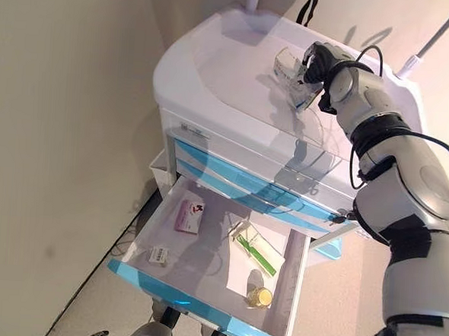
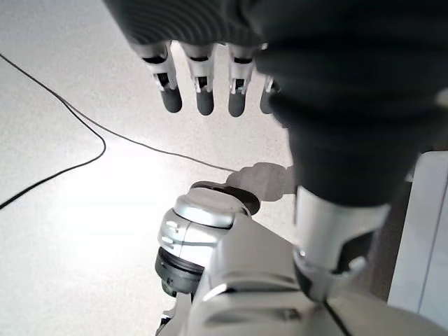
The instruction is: Open the drawer and pick up the medicine
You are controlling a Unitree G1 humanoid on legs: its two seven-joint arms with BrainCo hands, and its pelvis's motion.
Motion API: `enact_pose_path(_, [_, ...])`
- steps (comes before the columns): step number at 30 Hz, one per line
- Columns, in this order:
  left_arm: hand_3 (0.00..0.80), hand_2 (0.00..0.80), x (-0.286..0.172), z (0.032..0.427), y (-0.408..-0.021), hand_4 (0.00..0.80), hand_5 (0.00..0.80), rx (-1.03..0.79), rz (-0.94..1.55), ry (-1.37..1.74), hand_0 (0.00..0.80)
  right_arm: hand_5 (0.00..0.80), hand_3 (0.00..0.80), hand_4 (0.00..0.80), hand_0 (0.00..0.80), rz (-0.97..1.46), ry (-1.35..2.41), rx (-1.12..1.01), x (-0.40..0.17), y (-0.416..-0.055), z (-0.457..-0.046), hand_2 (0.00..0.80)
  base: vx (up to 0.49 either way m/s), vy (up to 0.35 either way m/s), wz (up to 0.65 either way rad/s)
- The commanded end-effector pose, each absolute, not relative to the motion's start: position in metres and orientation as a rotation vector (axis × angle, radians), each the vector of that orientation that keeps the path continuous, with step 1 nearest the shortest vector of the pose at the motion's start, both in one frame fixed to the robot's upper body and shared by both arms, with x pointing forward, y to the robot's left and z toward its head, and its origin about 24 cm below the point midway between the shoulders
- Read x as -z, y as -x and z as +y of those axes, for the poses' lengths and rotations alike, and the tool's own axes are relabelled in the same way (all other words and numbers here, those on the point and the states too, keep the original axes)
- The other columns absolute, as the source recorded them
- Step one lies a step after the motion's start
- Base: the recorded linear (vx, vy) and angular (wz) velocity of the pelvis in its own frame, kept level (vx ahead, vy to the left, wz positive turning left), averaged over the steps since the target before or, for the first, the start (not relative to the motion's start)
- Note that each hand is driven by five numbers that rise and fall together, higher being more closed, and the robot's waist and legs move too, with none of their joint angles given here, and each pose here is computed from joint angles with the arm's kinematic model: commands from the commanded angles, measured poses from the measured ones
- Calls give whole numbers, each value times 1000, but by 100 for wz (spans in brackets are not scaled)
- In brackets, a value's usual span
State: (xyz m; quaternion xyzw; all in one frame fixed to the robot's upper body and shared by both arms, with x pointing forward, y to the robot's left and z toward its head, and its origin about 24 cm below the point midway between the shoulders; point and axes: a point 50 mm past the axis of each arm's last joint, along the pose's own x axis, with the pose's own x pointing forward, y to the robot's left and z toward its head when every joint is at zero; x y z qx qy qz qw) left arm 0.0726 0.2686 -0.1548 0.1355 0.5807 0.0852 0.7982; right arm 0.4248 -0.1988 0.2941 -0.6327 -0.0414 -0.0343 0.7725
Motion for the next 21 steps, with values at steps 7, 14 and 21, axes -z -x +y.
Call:
enact_pose_path(7, [0, 0, 151, 274, -83, 0, 0, -189, 1233, -314, 0, 800, 800, 800, 800, -55, 1458, 137, -310, -424, -205, 800, 4, -5, 2])
enact_pose_path(14, [0, 0, 152, 271, -84, 0, 0, -165, 1234, -315, 0, 543, 543, 543, 543, -8, 1490, 108, -302, -424, -208, 543, 6, -7, 8])
enact_pose_path(21, [0, 0, 153, 270, -83, 0, 0, -159, 1240, -316, 0, 0, 0, 0, 0, -25, 1487, 109, -304, -424, -207, 0, 0, 0, 0])
